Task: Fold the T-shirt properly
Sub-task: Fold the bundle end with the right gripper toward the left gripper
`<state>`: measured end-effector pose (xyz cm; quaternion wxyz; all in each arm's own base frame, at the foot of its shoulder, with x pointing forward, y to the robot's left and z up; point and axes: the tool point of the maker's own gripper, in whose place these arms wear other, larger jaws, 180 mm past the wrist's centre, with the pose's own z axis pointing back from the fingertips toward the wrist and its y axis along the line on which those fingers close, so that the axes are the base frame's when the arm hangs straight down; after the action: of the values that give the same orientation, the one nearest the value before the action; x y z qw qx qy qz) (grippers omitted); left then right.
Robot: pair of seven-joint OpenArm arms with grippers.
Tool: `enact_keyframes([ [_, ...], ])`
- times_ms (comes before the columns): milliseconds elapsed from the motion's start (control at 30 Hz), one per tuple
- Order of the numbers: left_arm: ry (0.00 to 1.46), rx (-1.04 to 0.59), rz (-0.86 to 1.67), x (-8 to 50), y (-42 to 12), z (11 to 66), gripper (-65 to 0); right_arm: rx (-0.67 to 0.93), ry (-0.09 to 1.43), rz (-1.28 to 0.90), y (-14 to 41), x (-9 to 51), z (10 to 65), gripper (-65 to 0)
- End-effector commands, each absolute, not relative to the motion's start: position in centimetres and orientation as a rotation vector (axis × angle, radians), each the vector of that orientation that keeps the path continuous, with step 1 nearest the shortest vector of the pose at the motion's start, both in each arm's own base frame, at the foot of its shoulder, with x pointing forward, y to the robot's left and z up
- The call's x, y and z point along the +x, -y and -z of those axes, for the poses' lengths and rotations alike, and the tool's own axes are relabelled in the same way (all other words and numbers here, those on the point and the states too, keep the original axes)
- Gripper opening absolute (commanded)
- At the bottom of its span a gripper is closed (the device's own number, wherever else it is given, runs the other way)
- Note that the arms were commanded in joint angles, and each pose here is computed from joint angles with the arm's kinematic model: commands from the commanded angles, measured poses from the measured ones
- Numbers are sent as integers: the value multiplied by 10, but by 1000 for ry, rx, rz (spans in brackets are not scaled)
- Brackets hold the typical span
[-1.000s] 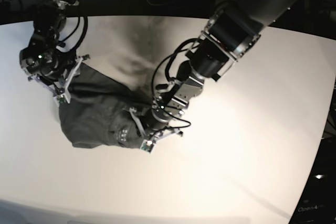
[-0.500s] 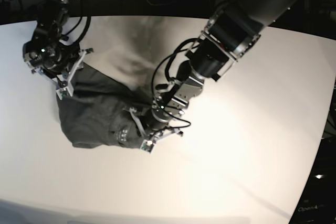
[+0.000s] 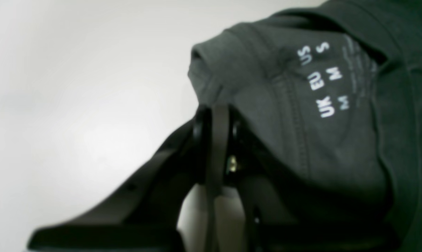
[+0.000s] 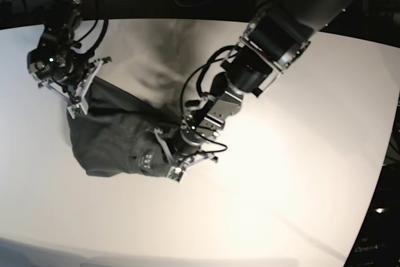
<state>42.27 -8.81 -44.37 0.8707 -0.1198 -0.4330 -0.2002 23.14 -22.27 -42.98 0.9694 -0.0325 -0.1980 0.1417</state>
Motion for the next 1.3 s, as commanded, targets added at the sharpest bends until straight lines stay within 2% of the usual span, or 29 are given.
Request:
enact_keyframes([
  [0, 852, -223, 422, 419, 84, 452, -623, -87, 417, -290, 228, 236, 423, -638],
  [333, 852, -223, 422, 419, 84, 452, -623, -211, 589, -341, 237, 270, 359, -638],
  [467, 852, -223, 422, 419, 84, 452, -623, -229, 597, -361, 239, 282, 350, -638],
  [767, 841, -226, 420, 413, 84, 456, -623, -219, 671, -474, 206, 317, 329, -641],
  [967, 840, -226, 421, 413, 84, 456, -623, -170, 664, -561, 176, 331, 337, -643],
  [1100, 839, -225, 419, 412, 84, 457, -623, -133, 586, -573, 178, 339, 363, -637],
  [1267, 839, -225, 419, 412, 84, 457, -623, -119, 639, -603, 177, 357, 361, -634],
])
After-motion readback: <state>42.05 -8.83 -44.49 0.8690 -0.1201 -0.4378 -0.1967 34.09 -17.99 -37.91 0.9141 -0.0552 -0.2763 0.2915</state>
